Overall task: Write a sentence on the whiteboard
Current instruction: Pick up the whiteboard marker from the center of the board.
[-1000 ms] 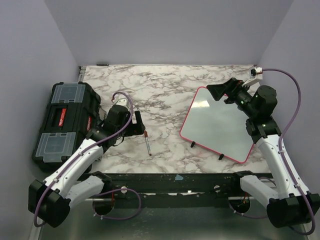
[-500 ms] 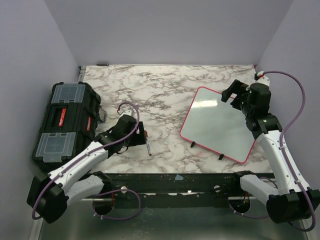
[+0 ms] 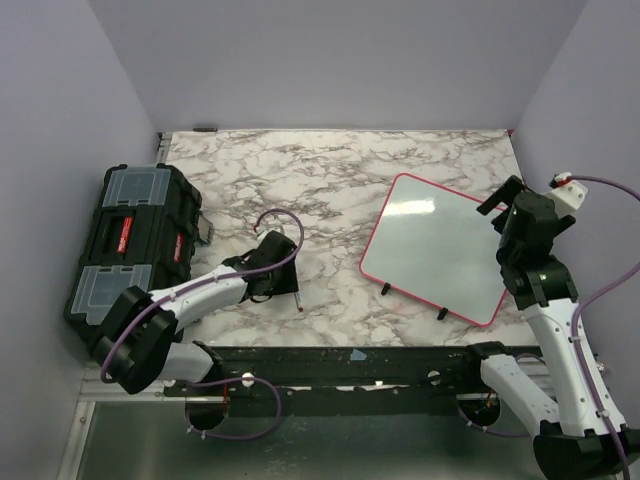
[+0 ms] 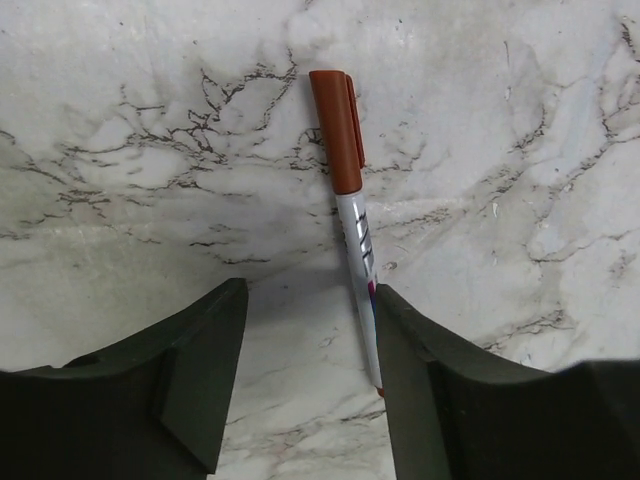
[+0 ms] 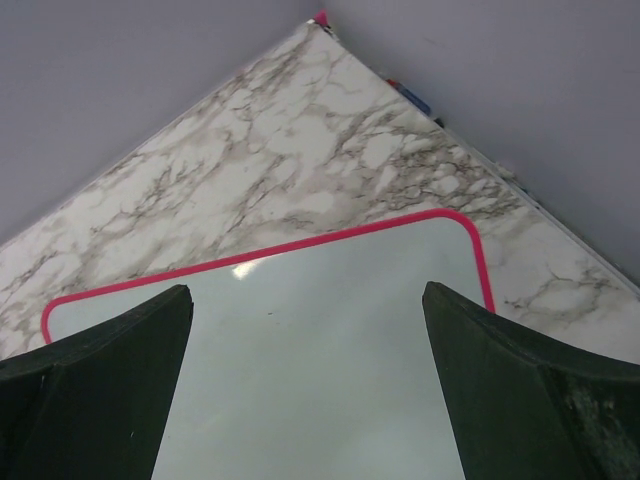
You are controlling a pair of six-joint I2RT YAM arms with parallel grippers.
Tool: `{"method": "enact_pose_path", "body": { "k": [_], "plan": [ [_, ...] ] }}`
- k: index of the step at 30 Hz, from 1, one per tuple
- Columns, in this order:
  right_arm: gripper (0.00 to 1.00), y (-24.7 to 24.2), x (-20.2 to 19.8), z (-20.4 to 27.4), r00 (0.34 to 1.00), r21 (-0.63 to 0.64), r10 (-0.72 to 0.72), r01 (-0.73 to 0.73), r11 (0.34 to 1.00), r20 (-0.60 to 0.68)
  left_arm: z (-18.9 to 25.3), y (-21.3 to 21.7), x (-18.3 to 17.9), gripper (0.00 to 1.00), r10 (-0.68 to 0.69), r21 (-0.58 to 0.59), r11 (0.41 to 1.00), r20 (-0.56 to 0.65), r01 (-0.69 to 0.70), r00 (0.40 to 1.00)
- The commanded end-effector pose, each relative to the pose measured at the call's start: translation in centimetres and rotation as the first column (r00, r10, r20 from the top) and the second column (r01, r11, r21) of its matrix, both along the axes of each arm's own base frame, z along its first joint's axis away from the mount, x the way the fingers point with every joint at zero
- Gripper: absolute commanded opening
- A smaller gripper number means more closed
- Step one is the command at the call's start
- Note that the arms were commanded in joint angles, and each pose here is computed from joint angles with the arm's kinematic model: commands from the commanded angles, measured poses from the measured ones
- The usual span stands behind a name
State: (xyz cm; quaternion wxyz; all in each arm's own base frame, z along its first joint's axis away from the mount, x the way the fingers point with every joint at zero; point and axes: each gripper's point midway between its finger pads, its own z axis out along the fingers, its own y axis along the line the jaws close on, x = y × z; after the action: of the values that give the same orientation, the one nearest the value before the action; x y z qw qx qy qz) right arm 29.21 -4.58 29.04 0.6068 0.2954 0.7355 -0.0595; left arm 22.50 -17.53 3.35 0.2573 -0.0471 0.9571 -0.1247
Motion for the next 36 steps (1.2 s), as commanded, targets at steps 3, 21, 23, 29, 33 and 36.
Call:
{"method": "enact_pose_path", "body": {
  "k": [3, 21, 23, 29, 33, 36],
  "plan": [
    [1.0, -3.8, -2.9, -2.2, 0.968, -0.036, -0.249, 0.248, 0.968, -0.02, -1.2, -1.4, 1.8, 0.47, 0.0, 0.017, 1.0, -0.004, 0.0, 1.0],
    [1.0, 1.8, 0.1, -1.6, 0.979, 0.042, 0.099, -0.093, 0.995, -0.176, 0.1, -5.2, 1.6, 0.0, -0.162, -0.083, 0.983, 0.039, 0.165, 0.986],
    [1.0, 2.2, -0.2, -1.9, 0.97, 0.059, 0.117, -0.106, 0.993, -0.213, 1.3, -6.0, 1.3, 0.0, -0.189, -0.086, 0.977, 0.079, 0.195, 0.979],
    [1.0, 7.4, 0.3, -1.9, 0.896, 0.194, 0.393, -0.356, 0.914, -0.207, 3.5, -6.8, 0.6, 0.0, -0.189, -0.119, 0.972, 0.11, 0.201, 0.976],
    [0.99, 14.9, -0.3, -1.7, 0.674, 0.338, 0.736, -0.679, 0.652, -0.064, 7.7, -7.3, 0.6, 0.0, -0.162, -0.208, 0.957, 0.194, 0.202, 0.967],
    [0.98, 18.2, -1.4, -1.0, 0.532, 0.383, 0.844, -0.795, 0.471, 0.067, 12.3, -7.2, 1.1, 0.0, -0.079, -0.286, 0.945, 0.267, 0.158, 0.96]
  ]
}}
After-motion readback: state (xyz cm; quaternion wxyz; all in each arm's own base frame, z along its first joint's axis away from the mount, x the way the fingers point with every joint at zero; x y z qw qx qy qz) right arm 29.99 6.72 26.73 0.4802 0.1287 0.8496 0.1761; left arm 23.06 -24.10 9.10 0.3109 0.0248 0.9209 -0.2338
